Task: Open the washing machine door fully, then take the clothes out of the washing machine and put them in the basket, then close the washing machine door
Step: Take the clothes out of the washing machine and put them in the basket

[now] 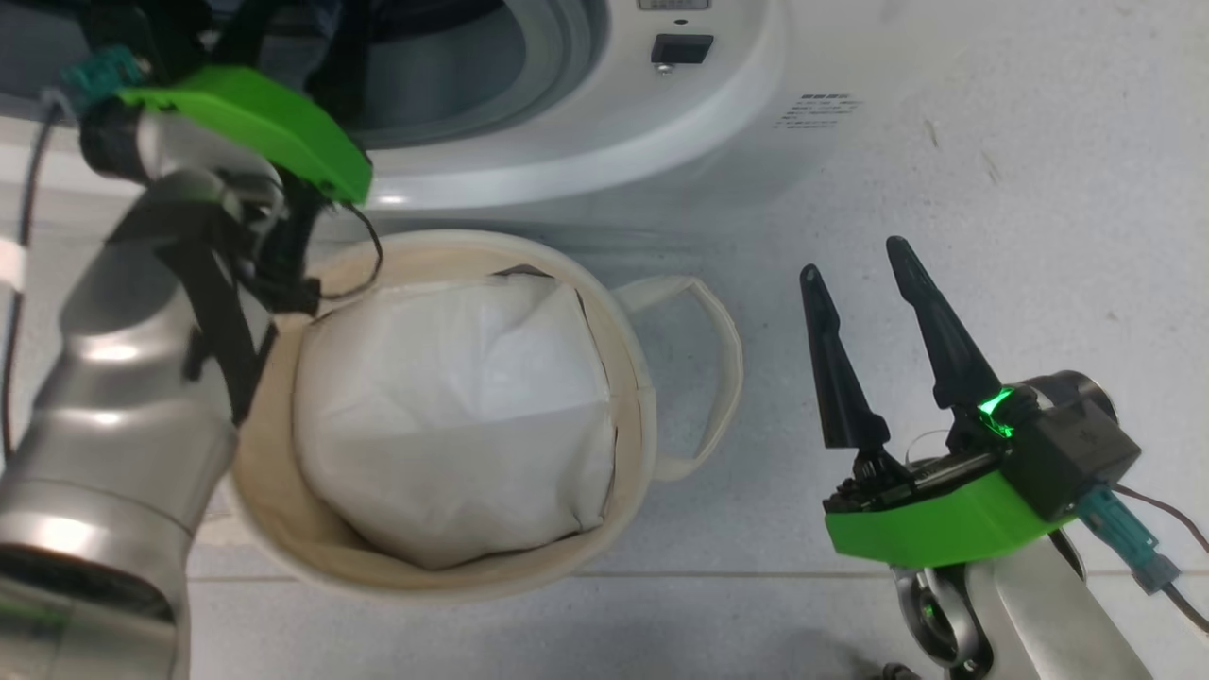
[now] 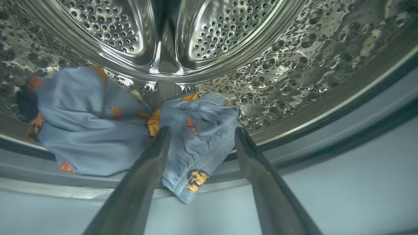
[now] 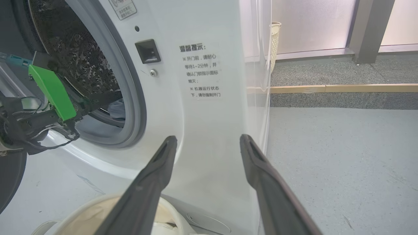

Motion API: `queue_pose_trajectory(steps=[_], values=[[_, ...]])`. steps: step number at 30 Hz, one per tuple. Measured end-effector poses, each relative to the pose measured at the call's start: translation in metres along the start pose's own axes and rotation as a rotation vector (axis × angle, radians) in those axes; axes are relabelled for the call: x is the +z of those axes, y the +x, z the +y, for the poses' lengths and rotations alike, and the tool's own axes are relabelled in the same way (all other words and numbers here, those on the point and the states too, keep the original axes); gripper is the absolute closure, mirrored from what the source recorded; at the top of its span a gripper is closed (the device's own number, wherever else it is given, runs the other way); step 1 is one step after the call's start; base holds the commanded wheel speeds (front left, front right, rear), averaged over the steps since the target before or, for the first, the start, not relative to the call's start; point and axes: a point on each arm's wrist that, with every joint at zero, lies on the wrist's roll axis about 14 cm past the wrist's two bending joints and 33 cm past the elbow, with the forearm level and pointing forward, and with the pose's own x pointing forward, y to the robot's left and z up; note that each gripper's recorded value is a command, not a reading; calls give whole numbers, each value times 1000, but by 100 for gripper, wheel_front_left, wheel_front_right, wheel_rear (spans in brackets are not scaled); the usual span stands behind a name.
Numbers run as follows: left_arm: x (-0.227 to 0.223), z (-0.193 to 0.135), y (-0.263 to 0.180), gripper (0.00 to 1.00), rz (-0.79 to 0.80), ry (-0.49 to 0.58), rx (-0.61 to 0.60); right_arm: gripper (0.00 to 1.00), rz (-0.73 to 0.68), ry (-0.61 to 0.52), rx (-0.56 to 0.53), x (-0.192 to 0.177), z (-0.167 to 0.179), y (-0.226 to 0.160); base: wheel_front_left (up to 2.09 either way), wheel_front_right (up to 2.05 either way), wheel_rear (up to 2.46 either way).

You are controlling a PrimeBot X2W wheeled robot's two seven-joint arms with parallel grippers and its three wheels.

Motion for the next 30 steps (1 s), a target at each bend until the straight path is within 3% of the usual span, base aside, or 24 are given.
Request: queue_pose_trajectory(steps=[13,21,22,23,30], values=[[-25,13,29,0,167,-135,18,0,32,0,-56,-15,-14,-3,0,0,0],[-45,21,38,0,297,-74,16,0,35,-2,-87,-19,-21,-2,0,0,0],[-46,22,39,6,300,-69,18,0,36,-1,-88,-20,-22,-2,0,0,0],[-46,22,40,100,301,-63,18,0,37,-1,-89,-20,-22,-2,0,0,0],[-44,20,37,100,306,-31,11,0,27,4,-77,-18,-19,2,0,0,0]])
